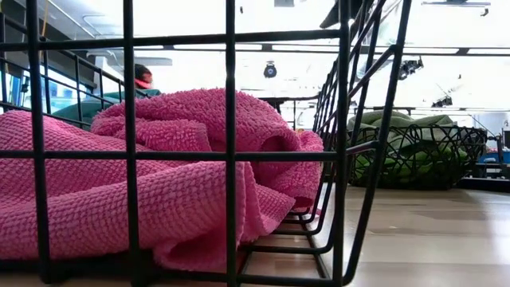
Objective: Sort microfiber towel by color & place in baskets
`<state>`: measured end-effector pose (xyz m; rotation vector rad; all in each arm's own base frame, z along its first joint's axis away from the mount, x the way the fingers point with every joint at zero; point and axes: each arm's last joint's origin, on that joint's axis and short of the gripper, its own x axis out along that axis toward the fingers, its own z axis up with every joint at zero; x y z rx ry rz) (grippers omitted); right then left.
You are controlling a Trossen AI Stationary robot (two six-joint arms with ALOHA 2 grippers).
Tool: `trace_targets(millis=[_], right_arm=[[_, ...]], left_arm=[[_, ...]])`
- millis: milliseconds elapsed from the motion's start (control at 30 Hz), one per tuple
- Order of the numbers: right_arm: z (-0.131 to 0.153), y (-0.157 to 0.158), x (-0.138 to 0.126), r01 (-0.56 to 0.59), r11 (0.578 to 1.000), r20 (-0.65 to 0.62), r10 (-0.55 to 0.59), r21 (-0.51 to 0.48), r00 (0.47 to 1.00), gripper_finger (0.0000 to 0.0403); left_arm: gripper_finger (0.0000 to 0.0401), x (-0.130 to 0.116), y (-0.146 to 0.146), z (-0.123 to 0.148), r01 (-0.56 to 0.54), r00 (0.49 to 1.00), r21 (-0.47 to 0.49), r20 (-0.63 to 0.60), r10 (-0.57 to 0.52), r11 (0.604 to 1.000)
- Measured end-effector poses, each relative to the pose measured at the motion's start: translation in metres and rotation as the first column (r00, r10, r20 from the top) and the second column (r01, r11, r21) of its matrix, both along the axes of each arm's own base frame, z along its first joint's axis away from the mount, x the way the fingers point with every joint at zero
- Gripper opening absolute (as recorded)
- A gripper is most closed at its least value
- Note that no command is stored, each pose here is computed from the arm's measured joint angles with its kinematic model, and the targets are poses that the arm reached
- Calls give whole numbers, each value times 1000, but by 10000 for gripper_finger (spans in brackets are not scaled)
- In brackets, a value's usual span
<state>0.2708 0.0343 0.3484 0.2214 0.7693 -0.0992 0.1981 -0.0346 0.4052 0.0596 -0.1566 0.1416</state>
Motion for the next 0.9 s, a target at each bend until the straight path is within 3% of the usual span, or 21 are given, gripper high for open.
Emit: trace_targets(millis=[300, 400, 500, 700, 900], right_arm=[[-40, -5, -26, 136, 976, 273, -178, 168, 945, 288], [-44, -5, -21, 136, 970, 415, -211, 201, 885, 288], [-33, -8, -14, 110, 966, 567, -227, 233, 792, 288], [12, -9, -10, 60, 995, 714, -96, 76, 694, 288], [41, -9, -13, 69, 995, 734, 9, -76, 679, 288]], left_arm=[[245, 0, 0, 0, 0, 1000, 0, 0, 0, 1000], [245, 0, 0, 0, 5, 1000, -2, 1, -5, 1000], [245, 0, 0, 0, 5, 1000, -2, 0, -5, 1000], [245, 0, 0, 0, 22, 1000, -29, 4, -22, 999], [245, 1, -2, -4, 63, 997, -42, -31, -64, 997]])
